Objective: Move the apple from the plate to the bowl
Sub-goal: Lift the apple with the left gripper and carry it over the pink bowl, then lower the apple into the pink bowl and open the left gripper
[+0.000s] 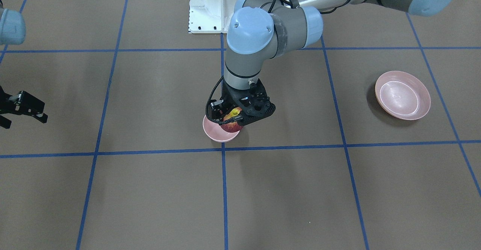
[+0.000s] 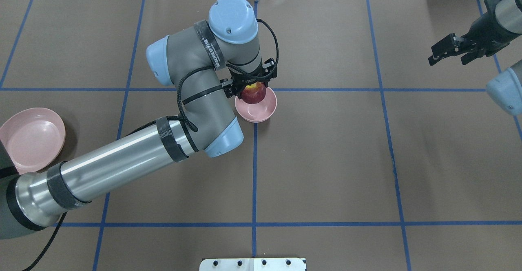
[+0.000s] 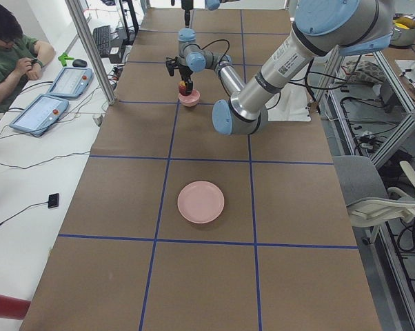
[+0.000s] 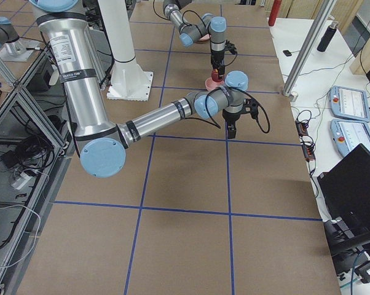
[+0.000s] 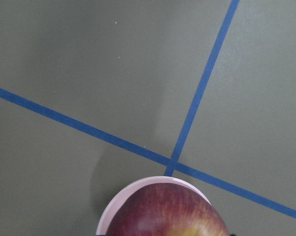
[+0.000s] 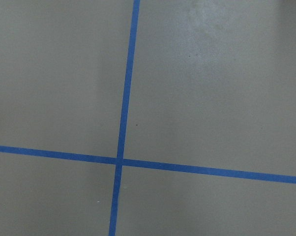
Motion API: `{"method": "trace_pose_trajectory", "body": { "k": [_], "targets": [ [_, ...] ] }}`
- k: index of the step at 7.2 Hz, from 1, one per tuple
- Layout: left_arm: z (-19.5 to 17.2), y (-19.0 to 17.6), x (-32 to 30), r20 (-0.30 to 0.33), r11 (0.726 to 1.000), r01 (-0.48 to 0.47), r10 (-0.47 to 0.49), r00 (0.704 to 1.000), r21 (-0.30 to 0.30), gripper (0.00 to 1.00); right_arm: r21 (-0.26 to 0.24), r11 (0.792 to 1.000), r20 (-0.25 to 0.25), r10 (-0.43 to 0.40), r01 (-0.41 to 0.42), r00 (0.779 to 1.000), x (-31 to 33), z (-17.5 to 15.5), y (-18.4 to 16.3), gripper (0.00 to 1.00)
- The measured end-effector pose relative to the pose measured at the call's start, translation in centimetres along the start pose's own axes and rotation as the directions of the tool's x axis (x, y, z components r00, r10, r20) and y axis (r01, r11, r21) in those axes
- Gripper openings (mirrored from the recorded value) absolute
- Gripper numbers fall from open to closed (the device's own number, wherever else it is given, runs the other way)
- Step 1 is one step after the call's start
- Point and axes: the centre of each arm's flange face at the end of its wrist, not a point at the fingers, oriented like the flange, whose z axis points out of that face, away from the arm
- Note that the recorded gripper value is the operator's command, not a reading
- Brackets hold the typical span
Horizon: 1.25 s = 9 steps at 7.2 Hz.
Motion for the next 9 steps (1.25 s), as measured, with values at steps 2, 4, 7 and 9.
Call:
{"method": "trace_pose_trajectory", "body": {
  "k": [2, 4, 7, 9],
  "targets": [
    [1.7, 1.5, 0.2, 0.018, 1.0, -0.003, 0.003, 1.0, 0.004, 0.0, -0.004, 1.0, -0.003, 0.005, -0.005, 1.0, 0.0, 0.0, -0.1, 1.0],
    [2.2, 1.7, 0.3, 0.025, 1.0, -0.003, 0.003, 1.0, 0.007, 0.0, -0.006, 1.0, -0.004, 0.007, -0.007, 1.0, 0.0, 0.0, -0.1, 1.0],
    [3.0, 1.5, 0.5, 0.034, 1.0, -0.001, 0.0, 0.999, 0.008, 0.0, -0.007, 1.0, -0.005, 0.007, -0.007, 1.0, -0.1, 0.1, -0.1, 1.0],
    [3.7, 1.3, 0.6, 0.036, 1.0, 0.0, 0.0, 0.999, 0.008, 0.0, -0.007, 1.0, -0.004, 0.006, -0.006, 1.0, -0.1, 0.1, -0.1, 1.0]
  ]
}}
